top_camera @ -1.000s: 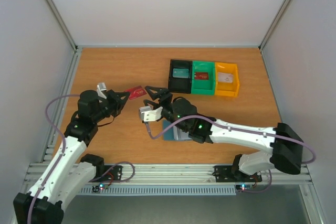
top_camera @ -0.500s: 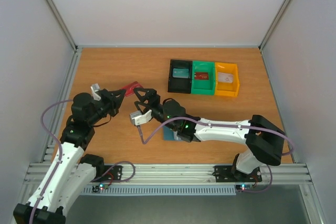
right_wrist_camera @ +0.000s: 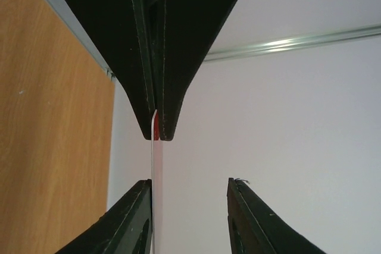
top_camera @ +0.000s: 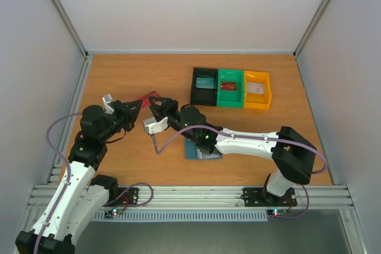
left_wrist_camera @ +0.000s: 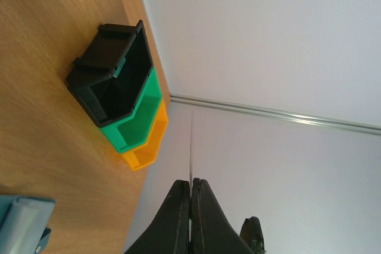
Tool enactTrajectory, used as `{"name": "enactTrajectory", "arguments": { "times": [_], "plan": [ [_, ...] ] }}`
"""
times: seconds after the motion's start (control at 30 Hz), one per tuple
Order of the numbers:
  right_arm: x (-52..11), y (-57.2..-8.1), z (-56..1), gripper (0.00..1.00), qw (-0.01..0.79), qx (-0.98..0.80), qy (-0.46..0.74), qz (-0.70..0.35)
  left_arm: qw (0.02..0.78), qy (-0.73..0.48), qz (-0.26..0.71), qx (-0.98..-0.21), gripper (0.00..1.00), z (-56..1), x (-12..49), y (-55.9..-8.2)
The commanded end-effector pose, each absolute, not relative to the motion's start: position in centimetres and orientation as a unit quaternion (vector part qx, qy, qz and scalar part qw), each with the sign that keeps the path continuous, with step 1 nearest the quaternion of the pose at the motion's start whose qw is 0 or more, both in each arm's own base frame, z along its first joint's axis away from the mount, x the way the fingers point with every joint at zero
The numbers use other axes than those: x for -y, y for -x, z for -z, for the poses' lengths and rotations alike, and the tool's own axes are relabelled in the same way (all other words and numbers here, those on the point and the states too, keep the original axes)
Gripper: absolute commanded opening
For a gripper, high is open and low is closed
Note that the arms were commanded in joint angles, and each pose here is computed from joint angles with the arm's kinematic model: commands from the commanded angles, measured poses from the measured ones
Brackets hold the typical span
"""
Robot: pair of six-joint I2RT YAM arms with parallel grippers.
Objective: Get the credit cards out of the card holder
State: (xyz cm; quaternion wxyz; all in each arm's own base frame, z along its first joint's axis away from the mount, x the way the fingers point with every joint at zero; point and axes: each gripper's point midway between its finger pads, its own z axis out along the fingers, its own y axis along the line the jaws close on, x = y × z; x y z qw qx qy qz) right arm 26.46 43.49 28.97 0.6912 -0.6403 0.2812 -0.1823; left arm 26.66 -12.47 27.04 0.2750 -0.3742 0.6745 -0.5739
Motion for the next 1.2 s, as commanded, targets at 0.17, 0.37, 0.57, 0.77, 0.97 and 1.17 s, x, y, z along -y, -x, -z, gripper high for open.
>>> {"name": "enactTrajectory", "arguments": {
  "times": [0.17,0.37,0.57,0.77,0.97,1.17],
  "plan": [
    [-44.5,-28.0,-29.1,0.17,0.684,-0.291,0.643,0.184,0.268,0.369,0.583,-0.672,0.0,-26.9,12.8,-26.8],
    [-44.3,-28.2,-29.0,0.01,0.67,-0.309,0.651,0.179,0.264,0.375,0.58,-0.673,0.0,-26.3,12.7,-26.7],
    [-42.9,-28.1,-29.5,0.01,0.657,-0.354,0.648,0.157,0.253,0.413,0.551,-0.679,0.41,-24.2,11.9,-26.6],
    [-37.1,-30.3,-27.1,0.01,0.55,-0.491,0.667,0.106,0.329,0.411,0.481,-0.701,0.99,-21.1,9.1,-27.0],
    [-24.5,-37.3,-22.3,0.01,0.381,-0.68,0.615,0.118,0.354,0.442,0.396,-0.722,0.99,-15.1,6.2,-26.3],
    [-16.0,-45.2,-20.4,0.01,0.304,-0.748,0.555,0.201,0.378,0.446,0.341,-0.737,0.99,-12.3,4.4,-25.6]
  ]
}}
